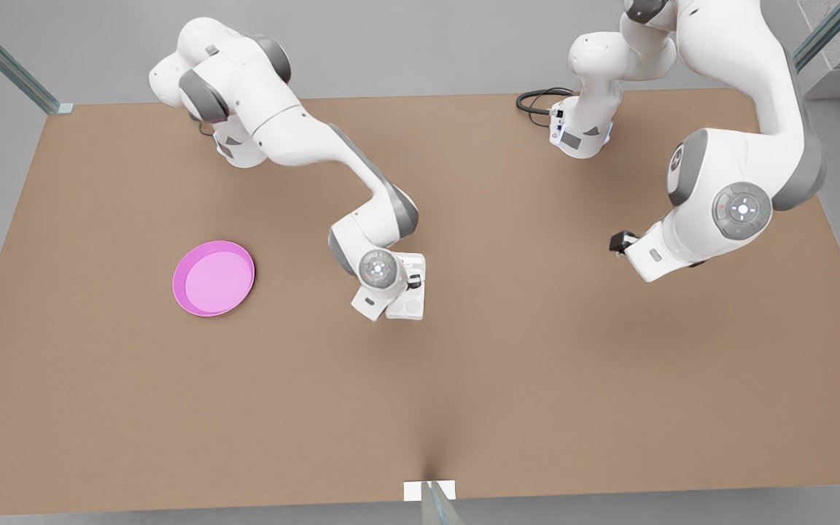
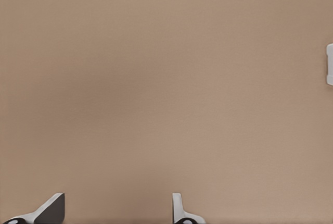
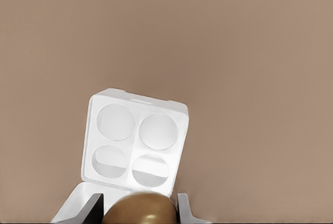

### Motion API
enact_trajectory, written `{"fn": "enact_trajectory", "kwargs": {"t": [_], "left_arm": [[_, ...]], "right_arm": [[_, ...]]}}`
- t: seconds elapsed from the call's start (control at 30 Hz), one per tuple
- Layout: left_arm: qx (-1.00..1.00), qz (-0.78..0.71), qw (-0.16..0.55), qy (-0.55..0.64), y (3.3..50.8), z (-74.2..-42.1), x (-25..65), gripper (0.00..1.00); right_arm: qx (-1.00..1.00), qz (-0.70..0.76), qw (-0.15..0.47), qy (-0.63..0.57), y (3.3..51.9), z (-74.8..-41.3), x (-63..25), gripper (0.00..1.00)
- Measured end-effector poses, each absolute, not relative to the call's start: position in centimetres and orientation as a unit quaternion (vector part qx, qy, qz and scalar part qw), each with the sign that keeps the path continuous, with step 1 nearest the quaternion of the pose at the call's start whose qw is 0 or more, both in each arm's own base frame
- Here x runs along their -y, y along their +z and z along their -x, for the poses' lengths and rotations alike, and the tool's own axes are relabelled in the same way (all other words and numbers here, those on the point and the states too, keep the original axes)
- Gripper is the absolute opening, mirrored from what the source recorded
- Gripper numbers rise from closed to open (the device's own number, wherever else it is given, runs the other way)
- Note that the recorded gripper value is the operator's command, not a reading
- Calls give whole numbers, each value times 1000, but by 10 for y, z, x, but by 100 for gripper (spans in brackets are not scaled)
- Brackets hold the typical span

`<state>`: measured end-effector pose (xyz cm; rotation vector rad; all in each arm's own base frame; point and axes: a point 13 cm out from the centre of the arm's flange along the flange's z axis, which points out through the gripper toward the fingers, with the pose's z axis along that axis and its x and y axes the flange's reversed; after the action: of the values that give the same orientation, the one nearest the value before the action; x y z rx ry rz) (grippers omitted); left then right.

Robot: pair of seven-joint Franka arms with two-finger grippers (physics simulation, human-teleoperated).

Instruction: Pack egg into the box and close the box lid

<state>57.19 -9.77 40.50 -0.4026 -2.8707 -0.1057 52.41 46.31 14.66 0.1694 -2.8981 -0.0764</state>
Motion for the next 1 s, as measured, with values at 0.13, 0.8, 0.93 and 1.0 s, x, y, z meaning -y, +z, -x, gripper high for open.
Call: {"fn": "enact_trajectory", "kwargs": {"t": [0.13, 0.8, 0.93, 1.0], "left_arm": [[982, 137, 122, -36, 402, -573, 97, 100], [957, 231, 146, -98, 235, -437, 397, 100], [961, 225, 120, -104, 203, -403, 433, 100], [967, 207, 110, -99, 185, -407, 442, 100]], "right_arm": [[991, -40, 129, -20, 141, -514, -458, 100], [993, 114, -26, 28, 473, -585, -22, 100], [994, 102, -18, 16, 495, -562, -5, 100], [995, 98, -16, 11, 499, -562, 3, 100]]}}
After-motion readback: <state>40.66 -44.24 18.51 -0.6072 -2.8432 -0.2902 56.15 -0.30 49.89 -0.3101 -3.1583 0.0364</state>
